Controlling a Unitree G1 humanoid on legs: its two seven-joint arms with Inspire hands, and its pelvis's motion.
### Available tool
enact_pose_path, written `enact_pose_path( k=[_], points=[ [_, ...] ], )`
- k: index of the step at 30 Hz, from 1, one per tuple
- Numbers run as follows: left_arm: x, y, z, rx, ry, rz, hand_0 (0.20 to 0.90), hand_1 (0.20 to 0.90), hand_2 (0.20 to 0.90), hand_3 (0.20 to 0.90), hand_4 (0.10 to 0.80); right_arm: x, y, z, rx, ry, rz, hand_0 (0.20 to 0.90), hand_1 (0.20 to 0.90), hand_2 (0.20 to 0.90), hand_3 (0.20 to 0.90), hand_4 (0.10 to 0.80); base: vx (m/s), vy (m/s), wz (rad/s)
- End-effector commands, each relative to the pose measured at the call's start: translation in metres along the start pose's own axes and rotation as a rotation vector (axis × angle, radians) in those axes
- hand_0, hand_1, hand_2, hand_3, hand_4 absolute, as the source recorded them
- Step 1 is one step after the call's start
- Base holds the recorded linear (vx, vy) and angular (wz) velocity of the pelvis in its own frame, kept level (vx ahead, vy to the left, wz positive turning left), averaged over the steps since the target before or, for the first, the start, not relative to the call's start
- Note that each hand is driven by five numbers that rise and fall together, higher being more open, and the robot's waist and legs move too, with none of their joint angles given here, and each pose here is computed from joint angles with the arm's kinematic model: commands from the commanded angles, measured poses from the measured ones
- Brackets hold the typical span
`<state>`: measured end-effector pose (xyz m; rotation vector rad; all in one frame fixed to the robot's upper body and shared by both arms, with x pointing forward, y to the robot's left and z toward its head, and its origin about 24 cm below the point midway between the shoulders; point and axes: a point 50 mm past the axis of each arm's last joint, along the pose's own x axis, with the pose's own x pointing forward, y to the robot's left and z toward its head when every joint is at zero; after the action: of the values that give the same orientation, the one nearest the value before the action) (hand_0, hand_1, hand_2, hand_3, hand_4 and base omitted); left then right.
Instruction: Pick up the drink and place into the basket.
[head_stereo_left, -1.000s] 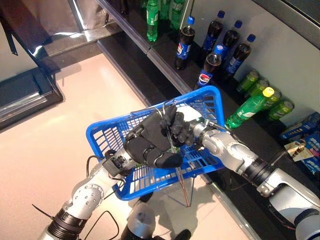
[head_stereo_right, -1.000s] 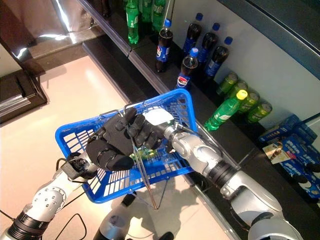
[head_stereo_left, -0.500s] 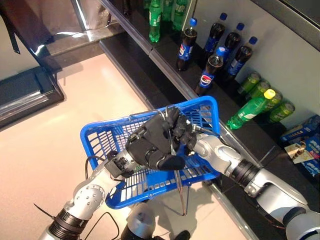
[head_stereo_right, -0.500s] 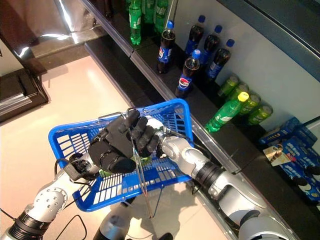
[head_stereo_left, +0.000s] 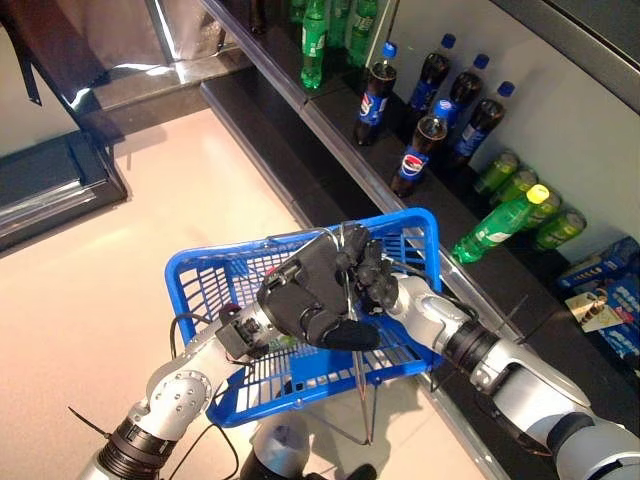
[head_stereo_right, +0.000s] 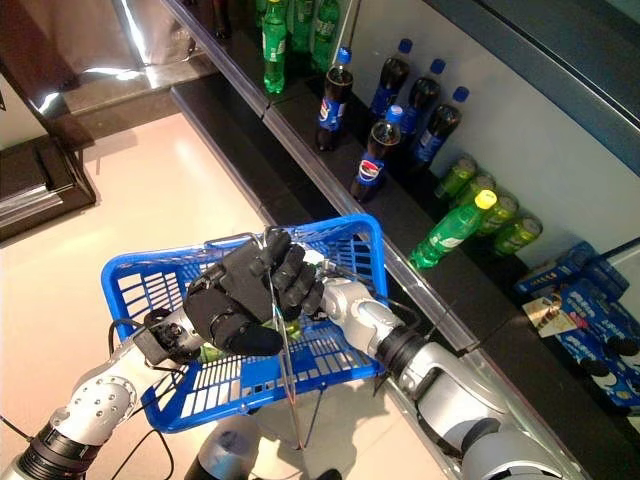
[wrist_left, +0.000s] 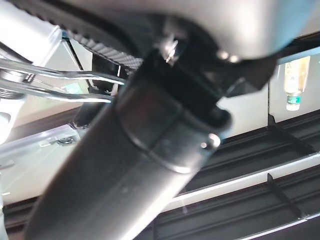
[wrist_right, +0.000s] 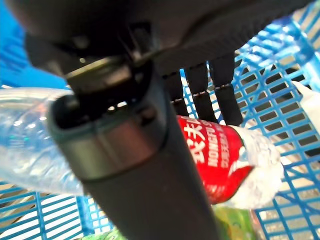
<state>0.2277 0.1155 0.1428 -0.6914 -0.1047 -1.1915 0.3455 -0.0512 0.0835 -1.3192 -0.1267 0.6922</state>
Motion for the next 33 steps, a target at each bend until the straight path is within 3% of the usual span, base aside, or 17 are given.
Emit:
enact_pose_path(
  k=[1, 21, 33],
  points=[
    [0.049, -0.089, 0.038, 0.054, -0.324, -0.678, 0.3, 0.3, 0.3, 0.2, 0.1, 0.015, -0.008, 0.036, -0.006, -0.096, -0.018, 0.9, 0.9, 0.9, 0.9, 0.8, -0.002, 0.0, 0.08],
    [0.064, -0.076, 0.034, 0.126, -0.373, -0.576, 0.3, 0.3, 0.3, 0.2, 0.1, 0.018, -0.014, 0.043, 0.016, -0.108, -0.019, 0.9, 0.9, 0.9, 0.9, 0.8, 0.0, -0.005, 0.02],
    [0.062, -0.059, 0.045, 0.188, -0.443, -0.384, 0.3, 0.3, 0.3, 0.2, 0.1, 0.017, -0.02, 0.039, 0.067, -0.089, -0.052, 0.9, 0.9, 0.9, 0.9, 0.8, 0.004, 0.003, -0.03]
  ],
)
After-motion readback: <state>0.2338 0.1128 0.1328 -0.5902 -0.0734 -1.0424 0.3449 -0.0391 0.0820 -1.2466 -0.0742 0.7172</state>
